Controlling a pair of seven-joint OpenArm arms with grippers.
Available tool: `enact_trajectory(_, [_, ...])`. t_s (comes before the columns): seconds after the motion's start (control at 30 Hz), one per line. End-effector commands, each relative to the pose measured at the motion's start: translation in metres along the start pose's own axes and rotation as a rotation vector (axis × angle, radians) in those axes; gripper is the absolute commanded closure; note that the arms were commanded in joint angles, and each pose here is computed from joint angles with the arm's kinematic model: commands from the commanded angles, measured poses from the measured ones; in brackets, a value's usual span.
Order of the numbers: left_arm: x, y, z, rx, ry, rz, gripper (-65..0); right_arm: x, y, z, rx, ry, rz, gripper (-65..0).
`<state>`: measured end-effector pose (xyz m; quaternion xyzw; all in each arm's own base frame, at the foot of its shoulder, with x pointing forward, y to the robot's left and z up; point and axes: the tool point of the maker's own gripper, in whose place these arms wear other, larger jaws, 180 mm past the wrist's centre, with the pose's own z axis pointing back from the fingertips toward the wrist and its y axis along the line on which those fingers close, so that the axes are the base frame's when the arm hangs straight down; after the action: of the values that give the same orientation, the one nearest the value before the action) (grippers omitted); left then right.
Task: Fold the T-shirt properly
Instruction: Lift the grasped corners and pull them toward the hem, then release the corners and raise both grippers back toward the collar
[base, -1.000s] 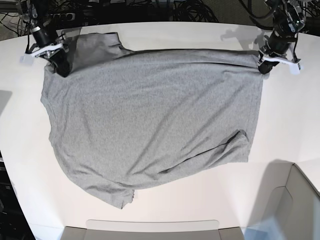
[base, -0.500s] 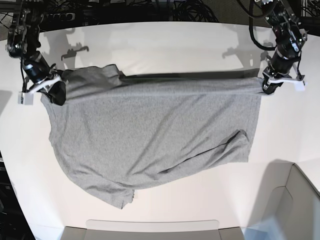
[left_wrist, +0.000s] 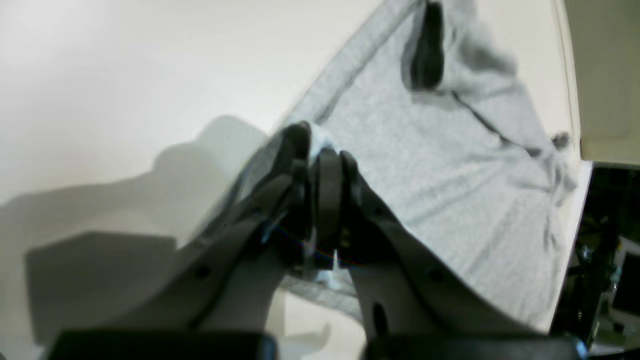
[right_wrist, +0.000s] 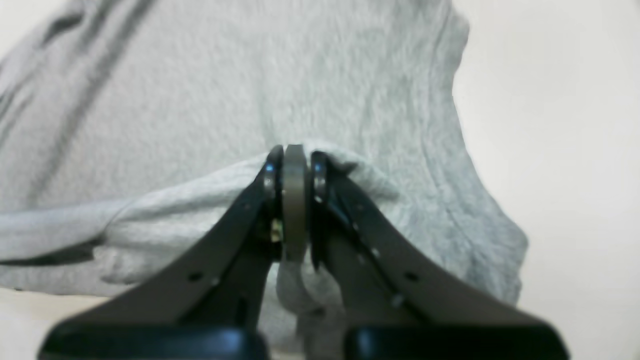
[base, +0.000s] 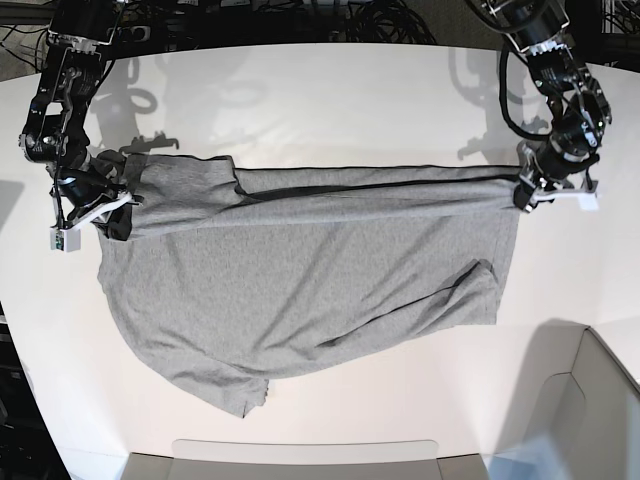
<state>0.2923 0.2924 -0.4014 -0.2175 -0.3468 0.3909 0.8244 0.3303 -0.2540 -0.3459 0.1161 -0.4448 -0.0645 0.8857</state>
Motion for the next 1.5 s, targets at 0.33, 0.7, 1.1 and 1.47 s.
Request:
enact_trajectory(0.33, [0.030,-0.032,-0.018,-0.051,-0.042,-0.031,0.0,0.028,-0.009,-0.025,-0.048,-0.011,0.093,0.0])
enact_trajectory(0.7, [0.040,-0.027,-0.042,0.025,-0.056,-0.059,0.0,0.046,-0.006,-0.055,-0.045,0.009,0.091,0.0])
enact_trajectory(1.1, [0.048,-0.031,-0.045,0.019,-0.091,-0.059,0.0,0.063,-0.016,-0.077,-0.093,-0.003,0.117,-1.3])
enact_trajectory(1.47, [0.070,-0.052,-0.027,-0.020,-0.170,-0.111,-21.0,0.091,0.001,-0.063,-0.071,-0.098,0.164,-26.5])
